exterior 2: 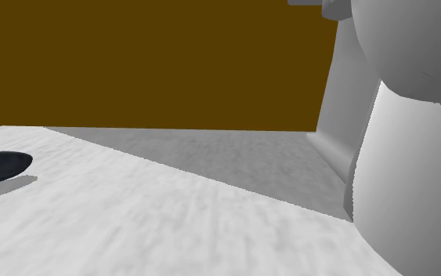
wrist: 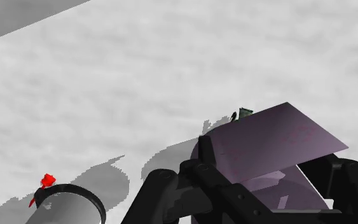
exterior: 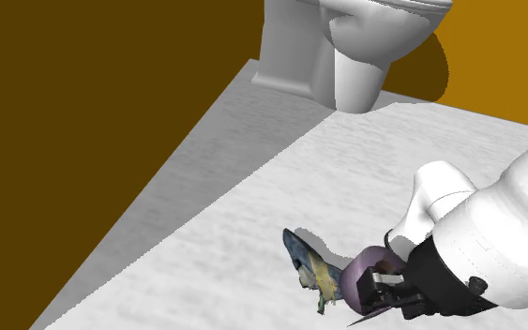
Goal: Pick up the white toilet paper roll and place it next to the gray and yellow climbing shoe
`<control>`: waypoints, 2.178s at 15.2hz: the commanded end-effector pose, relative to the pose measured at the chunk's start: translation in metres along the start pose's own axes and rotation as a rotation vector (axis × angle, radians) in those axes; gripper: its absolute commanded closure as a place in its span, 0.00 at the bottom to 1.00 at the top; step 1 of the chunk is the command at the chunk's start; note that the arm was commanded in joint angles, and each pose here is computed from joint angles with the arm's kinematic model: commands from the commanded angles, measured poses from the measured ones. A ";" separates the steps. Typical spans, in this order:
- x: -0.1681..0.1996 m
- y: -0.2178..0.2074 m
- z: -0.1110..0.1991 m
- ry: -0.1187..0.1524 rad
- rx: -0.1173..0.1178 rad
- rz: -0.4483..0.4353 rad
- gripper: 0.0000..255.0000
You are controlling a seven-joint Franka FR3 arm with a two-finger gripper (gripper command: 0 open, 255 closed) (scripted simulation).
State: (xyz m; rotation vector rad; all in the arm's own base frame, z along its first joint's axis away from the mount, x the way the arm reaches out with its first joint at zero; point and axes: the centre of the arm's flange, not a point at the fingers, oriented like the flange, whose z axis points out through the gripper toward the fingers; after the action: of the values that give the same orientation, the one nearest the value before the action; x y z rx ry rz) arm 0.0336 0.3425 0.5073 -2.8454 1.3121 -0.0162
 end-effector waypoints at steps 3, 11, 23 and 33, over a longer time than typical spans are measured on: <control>-0.053 0.011 0.003 -0.001 0.000 0.001 1.00; -0.107 0.022 0.024 -0.001 0.000 0.001 1.00; -0.107 0.023 0.087 -0.001 0.000 0.001 1.00; -0.107 0.024 0.140 -0.001 0.000 0.001 1.00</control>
State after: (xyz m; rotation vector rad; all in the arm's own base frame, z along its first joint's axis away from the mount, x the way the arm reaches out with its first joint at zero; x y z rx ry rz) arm -0.0528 0.4091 0.3723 -2.8457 1.3140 -0.0148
